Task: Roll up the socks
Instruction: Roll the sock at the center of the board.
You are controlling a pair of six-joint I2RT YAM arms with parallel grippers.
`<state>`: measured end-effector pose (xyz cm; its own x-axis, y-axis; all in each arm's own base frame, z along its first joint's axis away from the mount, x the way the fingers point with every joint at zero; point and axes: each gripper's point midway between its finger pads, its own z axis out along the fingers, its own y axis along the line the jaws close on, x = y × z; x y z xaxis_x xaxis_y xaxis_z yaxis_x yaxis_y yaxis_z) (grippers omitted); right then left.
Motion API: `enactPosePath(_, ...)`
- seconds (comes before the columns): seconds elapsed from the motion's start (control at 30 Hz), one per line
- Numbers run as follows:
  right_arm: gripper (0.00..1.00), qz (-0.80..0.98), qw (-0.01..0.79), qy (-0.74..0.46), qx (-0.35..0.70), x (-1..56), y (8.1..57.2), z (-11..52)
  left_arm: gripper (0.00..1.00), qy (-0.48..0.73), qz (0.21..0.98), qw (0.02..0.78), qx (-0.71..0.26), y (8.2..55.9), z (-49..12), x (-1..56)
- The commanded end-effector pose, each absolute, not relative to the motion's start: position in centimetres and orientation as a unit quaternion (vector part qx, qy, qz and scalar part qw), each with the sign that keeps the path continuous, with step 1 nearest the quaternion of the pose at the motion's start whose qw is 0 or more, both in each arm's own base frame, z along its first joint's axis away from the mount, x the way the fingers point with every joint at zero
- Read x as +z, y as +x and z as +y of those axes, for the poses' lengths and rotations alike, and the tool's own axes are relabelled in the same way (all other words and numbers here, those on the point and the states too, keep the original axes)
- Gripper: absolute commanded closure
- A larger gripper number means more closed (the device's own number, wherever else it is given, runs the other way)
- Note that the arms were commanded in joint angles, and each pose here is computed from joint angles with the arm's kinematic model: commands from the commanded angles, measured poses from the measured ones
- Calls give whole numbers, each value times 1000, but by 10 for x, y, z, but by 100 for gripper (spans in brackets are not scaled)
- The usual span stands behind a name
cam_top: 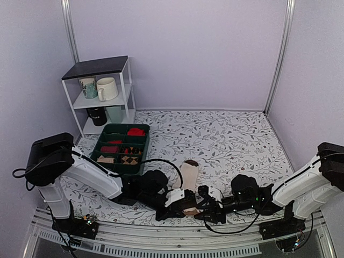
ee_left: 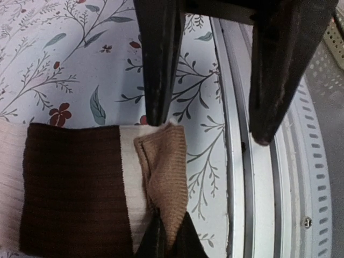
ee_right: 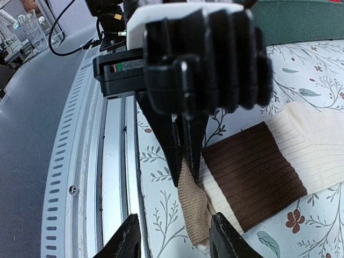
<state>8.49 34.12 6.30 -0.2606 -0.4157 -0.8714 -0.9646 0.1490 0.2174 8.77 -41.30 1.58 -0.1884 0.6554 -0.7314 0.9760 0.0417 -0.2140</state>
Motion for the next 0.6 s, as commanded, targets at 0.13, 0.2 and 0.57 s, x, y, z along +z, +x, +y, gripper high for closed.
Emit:
enactPosePath(0.13,57,686,353,-519,369,46,91,347,100,588,740,109,-308,67,-367,-39)
enactPosePath(0.2,57,683,354,-528,360,42,93,350,100,589,740,108,-307,67,-366,-40)
enactPosePath(0.57,74,705,315,-530,351,13,86,353,100,586,741,107,-309,66,-362,-43)
